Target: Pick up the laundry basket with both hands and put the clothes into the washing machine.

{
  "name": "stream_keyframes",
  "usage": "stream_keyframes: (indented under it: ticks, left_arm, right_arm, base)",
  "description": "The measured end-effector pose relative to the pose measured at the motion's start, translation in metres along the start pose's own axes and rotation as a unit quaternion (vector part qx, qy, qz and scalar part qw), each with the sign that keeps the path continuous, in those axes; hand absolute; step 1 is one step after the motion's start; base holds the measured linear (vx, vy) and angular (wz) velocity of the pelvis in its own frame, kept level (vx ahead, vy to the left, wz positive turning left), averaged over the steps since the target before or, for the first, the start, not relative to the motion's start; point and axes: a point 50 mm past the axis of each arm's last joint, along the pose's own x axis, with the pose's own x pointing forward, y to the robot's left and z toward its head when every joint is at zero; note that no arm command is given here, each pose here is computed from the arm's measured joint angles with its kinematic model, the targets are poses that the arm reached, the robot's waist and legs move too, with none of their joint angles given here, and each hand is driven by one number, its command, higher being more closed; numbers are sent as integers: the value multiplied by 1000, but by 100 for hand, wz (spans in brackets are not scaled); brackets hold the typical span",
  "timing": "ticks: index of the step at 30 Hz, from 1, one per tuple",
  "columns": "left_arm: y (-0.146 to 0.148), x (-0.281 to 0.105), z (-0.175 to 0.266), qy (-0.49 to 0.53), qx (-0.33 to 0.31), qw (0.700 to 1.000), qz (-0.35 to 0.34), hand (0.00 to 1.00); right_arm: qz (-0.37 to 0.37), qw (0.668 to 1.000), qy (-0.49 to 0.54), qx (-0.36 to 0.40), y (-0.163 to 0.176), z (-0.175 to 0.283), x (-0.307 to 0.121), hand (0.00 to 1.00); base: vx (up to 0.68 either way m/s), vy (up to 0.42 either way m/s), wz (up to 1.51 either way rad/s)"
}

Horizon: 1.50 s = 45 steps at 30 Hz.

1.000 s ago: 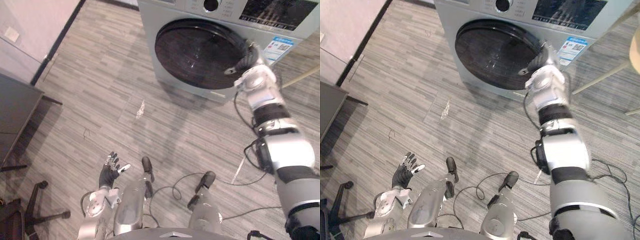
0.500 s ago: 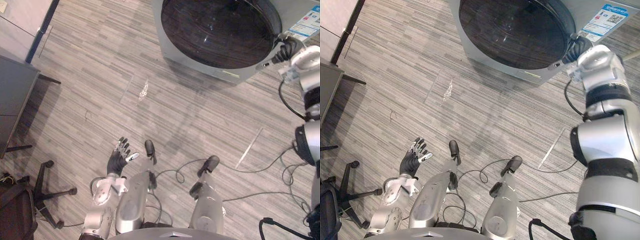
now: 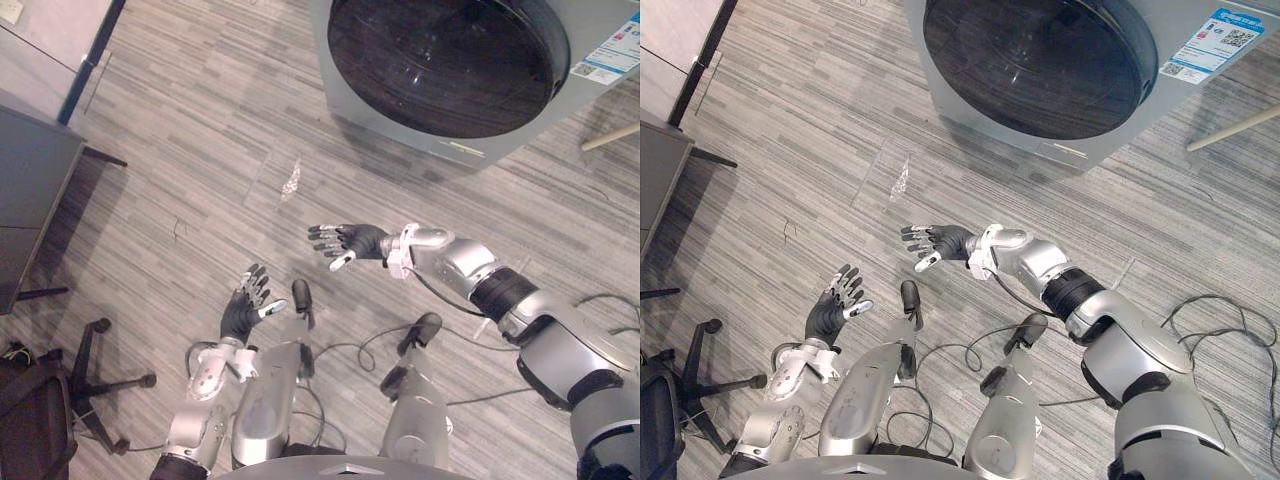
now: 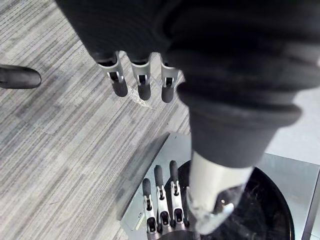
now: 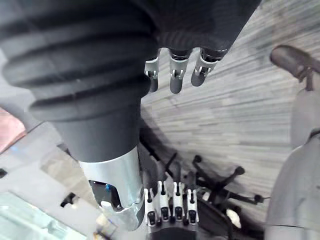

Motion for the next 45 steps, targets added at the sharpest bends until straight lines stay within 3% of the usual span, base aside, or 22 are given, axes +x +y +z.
stream_keyframes:
  ticks: [4, 7, 9, 11, 13, 16, 22, 27, 32, 35, 45]
  left_arm:
    - [4, -1, -7, 15, 0, 1000, 9, 0]
    - [5, 0, -7, 14, -1, 1000, 11, 0]
    - [5, 2, -7, 16, -6, 1000, 13, 0]
    - [8, 2, -9, 19, -13, 999, 27, 0]
    - [12, 2, -8, 15, -19, 999, 39, 0]
    - [21, 1, -4, 6, -25, 997, 72, 0]
    - [23, 1, -3, 3, -35, 995, 88, 0]
    - [19, 2, -5, 4, -52, 995, 84, 0]
    - [9, 3, -9, 13, -66, 996, 52, 0]
    - [3, 3, -11, 18, -64, 997, 28, 0]
    - [-1, 8, -4, 5, -96, 995, -7, 0]
  right_arm:
    - [-10, 999, -18, 34, -2, -9, -5, 0]
    - [-87, 990, -94, 54, -25, -1, -28, 0]
    - [-209, 963, -161, 49, -58, 12, -60, 0]
    - [-391, 894, -214, 47, -98, 25, -116, 0]
    - [-492, 844, -213, 30, -115, 34, -151, 0]
    - [-593, 773, -225, 7, -126, 54, -188, 0]
    - [-636, 720, -279, -4, -128, 102, -203, 0]
    - [-636, 722, -268, -41, -128, 133, -201, 0]
    - [-595, 769, -203, -113, -128, 154, -195, 0]
    - [-564, 796, -184, -121, -126, 159, -188, 0]
    - [-560, 799, -197, -90, -125, 179, -228, 0]
  base:
    - [1, 1, -1]
    - [0, 0, 0]
    - [0, 0, 0]
    - [0, 0, 0]
    - [23, -7, -4]
    - [24, -6, -14]
    - [24, 7, -18]
    - [2, 20, -4]
    - [-4, 20, 7]
    - [15, 42, 18]
    - [6, 47, 17]
